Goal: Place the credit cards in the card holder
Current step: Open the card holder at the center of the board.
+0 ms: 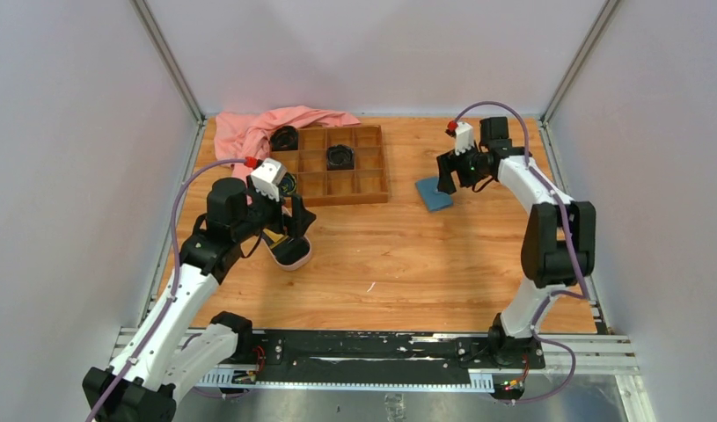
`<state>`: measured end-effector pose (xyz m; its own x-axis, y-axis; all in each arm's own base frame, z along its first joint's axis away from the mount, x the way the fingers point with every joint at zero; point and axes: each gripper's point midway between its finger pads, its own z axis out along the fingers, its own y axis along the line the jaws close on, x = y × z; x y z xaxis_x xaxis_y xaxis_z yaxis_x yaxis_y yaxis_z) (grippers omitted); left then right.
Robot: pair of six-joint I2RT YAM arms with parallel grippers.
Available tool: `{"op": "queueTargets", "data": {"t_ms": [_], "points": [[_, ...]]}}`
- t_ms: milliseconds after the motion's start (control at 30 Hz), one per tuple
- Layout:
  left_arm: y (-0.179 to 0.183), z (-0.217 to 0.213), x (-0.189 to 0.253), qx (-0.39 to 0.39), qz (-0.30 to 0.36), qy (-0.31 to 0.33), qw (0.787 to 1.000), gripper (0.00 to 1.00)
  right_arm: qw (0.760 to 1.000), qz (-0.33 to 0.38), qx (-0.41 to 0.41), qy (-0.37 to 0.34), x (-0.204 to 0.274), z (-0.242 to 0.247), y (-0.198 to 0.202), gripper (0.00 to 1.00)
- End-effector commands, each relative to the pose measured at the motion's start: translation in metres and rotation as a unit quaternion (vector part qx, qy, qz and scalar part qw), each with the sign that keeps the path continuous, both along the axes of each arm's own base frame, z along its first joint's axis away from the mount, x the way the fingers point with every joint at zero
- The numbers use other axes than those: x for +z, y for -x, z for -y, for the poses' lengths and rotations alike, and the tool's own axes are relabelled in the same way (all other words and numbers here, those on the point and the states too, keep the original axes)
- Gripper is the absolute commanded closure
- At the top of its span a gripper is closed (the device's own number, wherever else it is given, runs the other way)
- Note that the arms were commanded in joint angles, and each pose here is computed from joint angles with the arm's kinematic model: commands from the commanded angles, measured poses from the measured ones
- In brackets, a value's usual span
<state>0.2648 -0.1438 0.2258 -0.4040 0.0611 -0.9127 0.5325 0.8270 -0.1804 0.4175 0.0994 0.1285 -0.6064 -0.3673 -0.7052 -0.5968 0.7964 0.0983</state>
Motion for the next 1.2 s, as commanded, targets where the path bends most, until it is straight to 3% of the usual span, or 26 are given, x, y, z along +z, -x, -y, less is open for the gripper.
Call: {"op": "queueTargets", "data": {"t_ms": [0,167,367,500,667,900,1167], "points": [[-0.002,-0.009,0.001,0.019,0.015,-0.019,1.000,0.00,0.999,-0.045,-0.027,0.004,-0.025,0.009,-0.016,0.18],[-0.003,-0.011,-0.006,0.023,0.005,-0.025,0.999,0.00,0.993,-0.093,-0.041,-0.054,-0.039,-0.001,-0.040,0.23],[-0.005,-0.012,-0.011,0.026,-0.002,-0.030,0.999,0.00,0.986,-0.136,-0.072,-0.060,-0.065,0.001,-0.069,0.27],[-0.006,-0.012,-0.012,0.028,-0.003,-0.033,0.999,0.00,0.982,-0.165,-0.062,-0.074,-0.081,-0.005,-0.067,0.32],[-0.006,-0.012,-0.014,0.026,-0.006,-0.033,0.999,0.00,0.976,-0.188,-0.035,-0.107,-0.087,-0.018,-0.056,0.41],[-0.004,-0.009,-0.009,0.017,0.001,-0.026,1.000,0.00,0.966,-0.220,-0.003,-0.139,-0.090,-0.030,-0.026,0.61],[0.002,0.002,-0.004,-0.012,0.008,-0.002,1.000,0.01,0.956,-0.233,0.050,-0.170,-0.067,-0.048,0.038,0.80]]}}
